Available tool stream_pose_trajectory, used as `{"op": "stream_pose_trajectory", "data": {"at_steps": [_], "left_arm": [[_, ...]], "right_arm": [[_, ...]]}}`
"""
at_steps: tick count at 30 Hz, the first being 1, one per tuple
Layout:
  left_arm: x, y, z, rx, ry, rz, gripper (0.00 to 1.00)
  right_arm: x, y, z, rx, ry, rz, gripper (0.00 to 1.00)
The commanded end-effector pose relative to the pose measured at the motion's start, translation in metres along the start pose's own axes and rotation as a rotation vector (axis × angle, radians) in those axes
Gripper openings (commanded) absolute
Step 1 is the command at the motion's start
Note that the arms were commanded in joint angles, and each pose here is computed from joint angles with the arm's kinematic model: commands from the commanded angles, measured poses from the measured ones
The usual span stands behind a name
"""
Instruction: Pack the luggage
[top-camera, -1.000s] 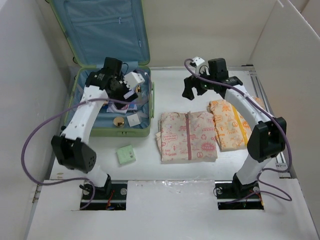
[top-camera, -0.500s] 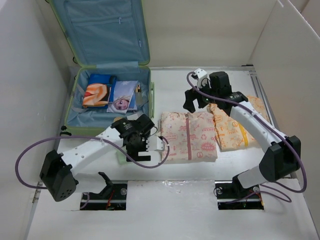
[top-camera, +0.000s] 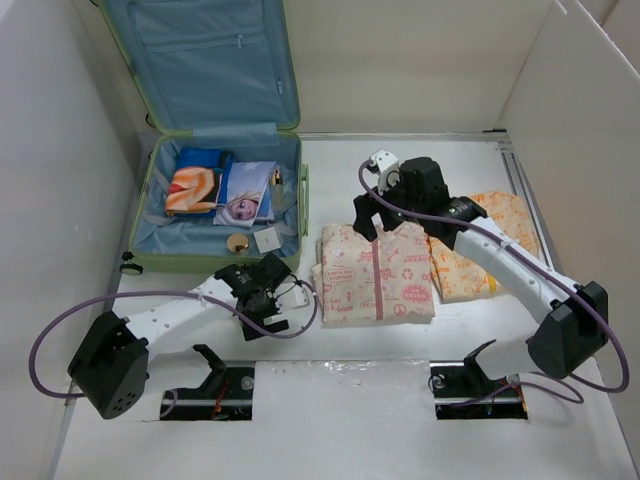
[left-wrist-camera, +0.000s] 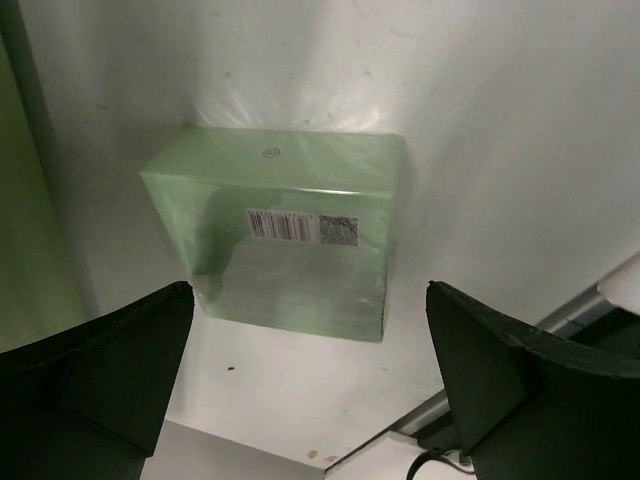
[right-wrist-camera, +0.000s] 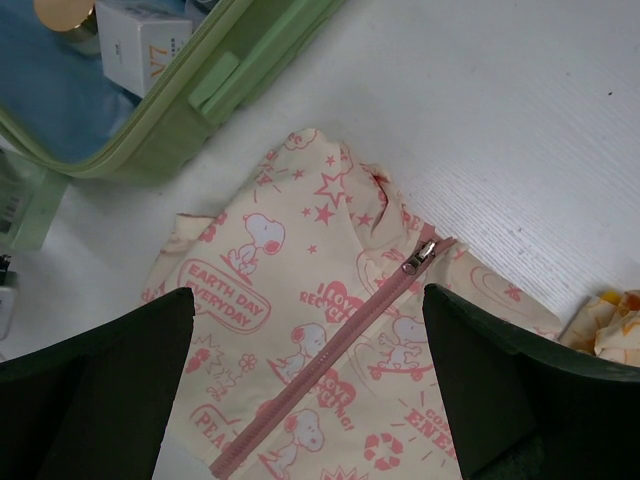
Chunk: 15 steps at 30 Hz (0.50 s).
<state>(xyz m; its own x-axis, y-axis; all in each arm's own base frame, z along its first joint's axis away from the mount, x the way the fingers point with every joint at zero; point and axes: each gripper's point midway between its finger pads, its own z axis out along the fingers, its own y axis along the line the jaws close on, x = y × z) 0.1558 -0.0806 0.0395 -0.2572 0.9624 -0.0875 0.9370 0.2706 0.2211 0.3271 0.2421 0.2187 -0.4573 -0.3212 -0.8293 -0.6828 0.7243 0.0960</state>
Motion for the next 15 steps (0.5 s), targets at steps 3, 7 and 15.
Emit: {"op": "stream_pose_trajectory", "data": {"at_steps": [3,7,15], "left_arm": [[-0.010,0.007,0.010,-0.054,-0.051,-0.075,1.00],[-0.001,0.013,0.027,-0.080,-0.021,-0.081,1.00],[-0.002,0.003,0.029,0.005,-0.049,-0.043,0.82]], "right_arm": [[-0.025,0.004,-0.010,0.029,-0.071,-0.021,1.00],[-0.029,0.012,-0.010,0.021,-0.078,-0.034,1.00],[-0.028,0.010,-0.016,0.042,-0.066,-0.054,1.00]]}}
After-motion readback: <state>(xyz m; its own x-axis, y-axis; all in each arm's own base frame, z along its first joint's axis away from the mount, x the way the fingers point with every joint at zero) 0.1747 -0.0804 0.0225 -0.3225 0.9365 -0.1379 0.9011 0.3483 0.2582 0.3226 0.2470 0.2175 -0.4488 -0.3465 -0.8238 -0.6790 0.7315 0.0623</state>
